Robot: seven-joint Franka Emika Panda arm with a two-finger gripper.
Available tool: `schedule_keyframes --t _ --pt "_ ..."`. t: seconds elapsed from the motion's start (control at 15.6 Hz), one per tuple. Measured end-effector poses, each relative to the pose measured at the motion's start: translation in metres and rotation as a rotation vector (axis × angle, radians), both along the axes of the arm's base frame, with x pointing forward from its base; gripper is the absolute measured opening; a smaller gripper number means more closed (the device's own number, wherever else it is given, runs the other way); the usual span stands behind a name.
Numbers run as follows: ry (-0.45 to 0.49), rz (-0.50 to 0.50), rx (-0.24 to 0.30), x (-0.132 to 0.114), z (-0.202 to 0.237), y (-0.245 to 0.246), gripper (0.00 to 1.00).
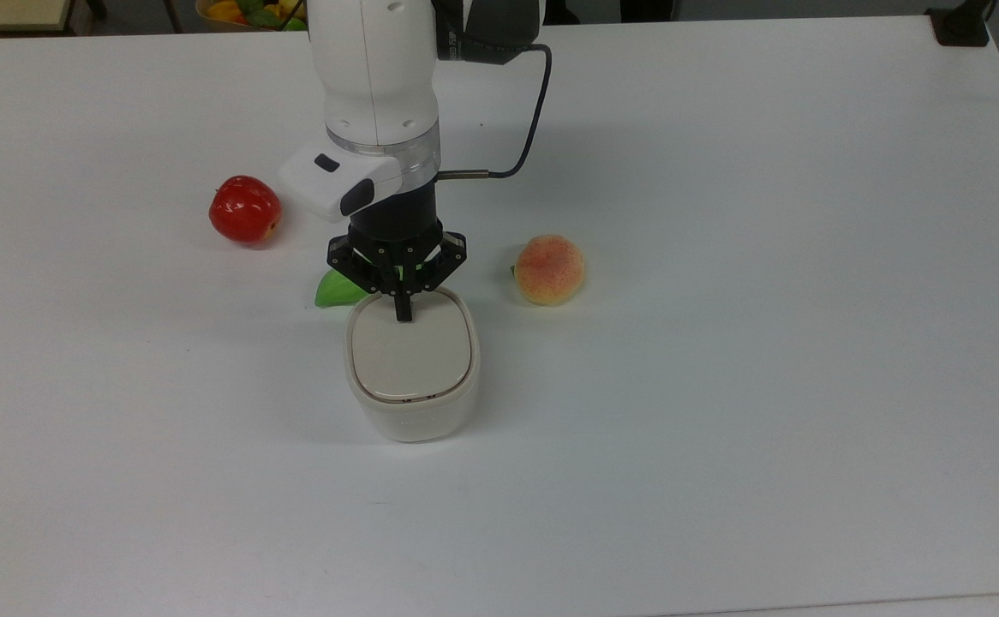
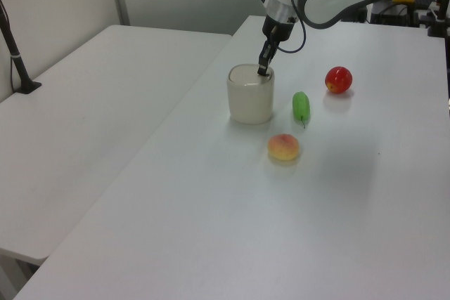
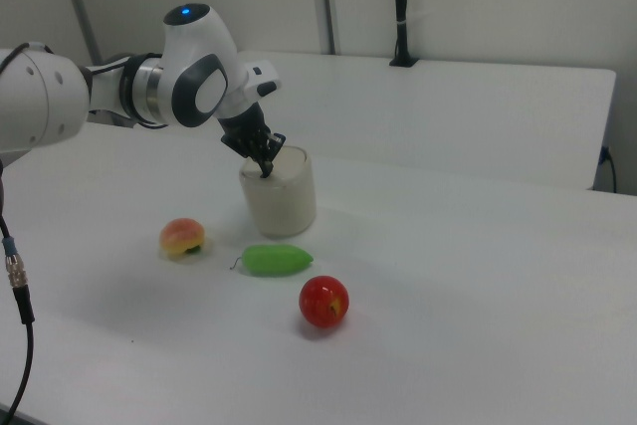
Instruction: Close garbage bin
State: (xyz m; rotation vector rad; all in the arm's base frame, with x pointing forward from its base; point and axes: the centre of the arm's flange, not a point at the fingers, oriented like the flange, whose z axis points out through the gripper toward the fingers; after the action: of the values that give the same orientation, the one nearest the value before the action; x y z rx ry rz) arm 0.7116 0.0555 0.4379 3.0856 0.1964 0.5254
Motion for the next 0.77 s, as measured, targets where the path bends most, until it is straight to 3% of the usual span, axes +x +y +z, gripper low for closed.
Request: schedule_keyframes --t 0.45,0.77 --pt "-0.028 0.000 0.001 -0.005 0.034 0.000 0.01" --pt "0.089 0.000 -0.014 -0.041 0.091 0.000 0.01"
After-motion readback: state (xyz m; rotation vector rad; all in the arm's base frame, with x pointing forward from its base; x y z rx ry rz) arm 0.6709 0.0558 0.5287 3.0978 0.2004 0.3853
